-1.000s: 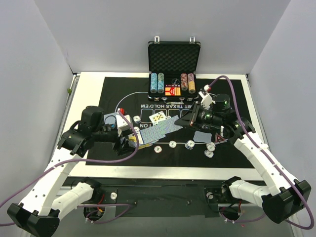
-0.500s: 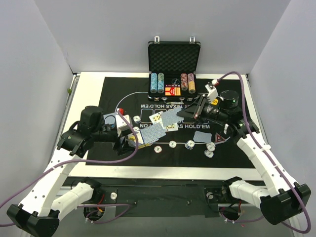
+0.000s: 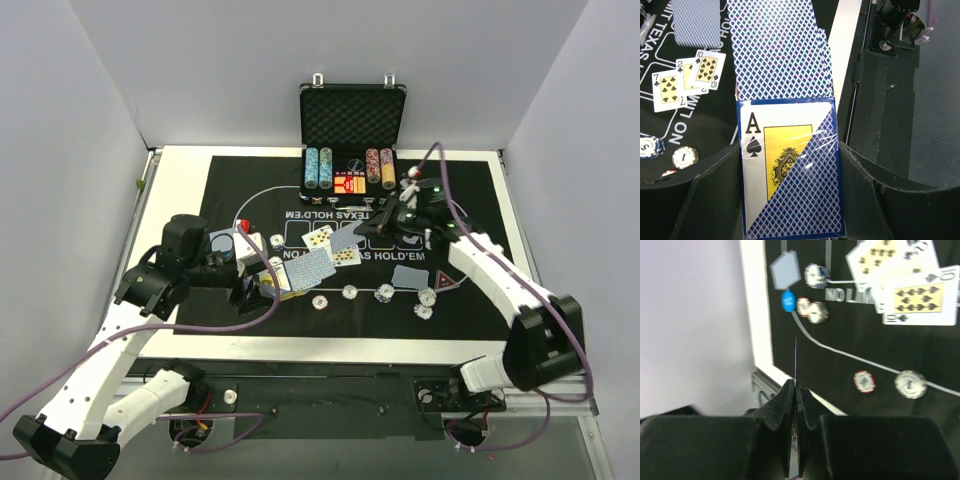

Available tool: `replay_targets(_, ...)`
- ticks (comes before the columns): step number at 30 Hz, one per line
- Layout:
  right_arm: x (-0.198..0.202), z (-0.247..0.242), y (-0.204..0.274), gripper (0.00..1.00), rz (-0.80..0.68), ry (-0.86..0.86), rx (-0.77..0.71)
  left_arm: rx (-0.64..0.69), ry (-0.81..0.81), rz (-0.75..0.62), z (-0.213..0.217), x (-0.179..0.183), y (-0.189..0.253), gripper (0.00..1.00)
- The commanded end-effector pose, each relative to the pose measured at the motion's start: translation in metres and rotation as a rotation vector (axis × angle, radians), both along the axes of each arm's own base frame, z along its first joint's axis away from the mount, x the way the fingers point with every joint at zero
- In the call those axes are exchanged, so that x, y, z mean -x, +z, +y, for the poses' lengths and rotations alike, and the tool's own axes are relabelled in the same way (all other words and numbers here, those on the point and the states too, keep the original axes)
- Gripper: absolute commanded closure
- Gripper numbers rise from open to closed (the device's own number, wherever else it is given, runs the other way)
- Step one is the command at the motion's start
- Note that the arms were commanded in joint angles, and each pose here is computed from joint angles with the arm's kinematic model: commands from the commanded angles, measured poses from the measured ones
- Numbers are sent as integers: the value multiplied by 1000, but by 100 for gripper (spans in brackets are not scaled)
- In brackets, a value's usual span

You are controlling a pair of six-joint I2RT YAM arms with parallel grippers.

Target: Distribute texas hold em gaming equipment

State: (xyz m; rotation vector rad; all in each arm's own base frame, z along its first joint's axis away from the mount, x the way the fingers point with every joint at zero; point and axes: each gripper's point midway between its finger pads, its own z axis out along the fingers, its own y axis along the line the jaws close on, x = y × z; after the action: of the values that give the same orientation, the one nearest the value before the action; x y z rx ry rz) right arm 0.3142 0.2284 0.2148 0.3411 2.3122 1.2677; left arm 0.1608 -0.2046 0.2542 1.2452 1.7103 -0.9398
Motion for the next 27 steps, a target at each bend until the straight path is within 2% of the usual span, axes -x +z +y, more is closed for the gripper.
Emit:
replay_targets(1, -16, 19, -66, 100, 43, 25, 162, 59, -36, -65, -6, 2, 22, 100)
replay_targets(10, -36, 55, -164, 100, 136, 41, 319, 55, -31, -65, -5, 2, 24, 100)
replay_targets(18, -45, 64, -191, 100, 150, -4, 337, 51, -31, -65, -4, 3, 21, 100)
replay_targets(23, -37, 50, -200, 100, 167, -12, 423, 50, -32, -64, -3, 5, 19, 100)
replay_targets(24, -37, 50, -198, 98, 165, -12, 428, 50, -33, -62, -3, 5, 18, 100)
replay_targets(27, -29, 48, -196, 79, 171, 8, 448, 52, -34, -62, -4, 4, 18, 100)
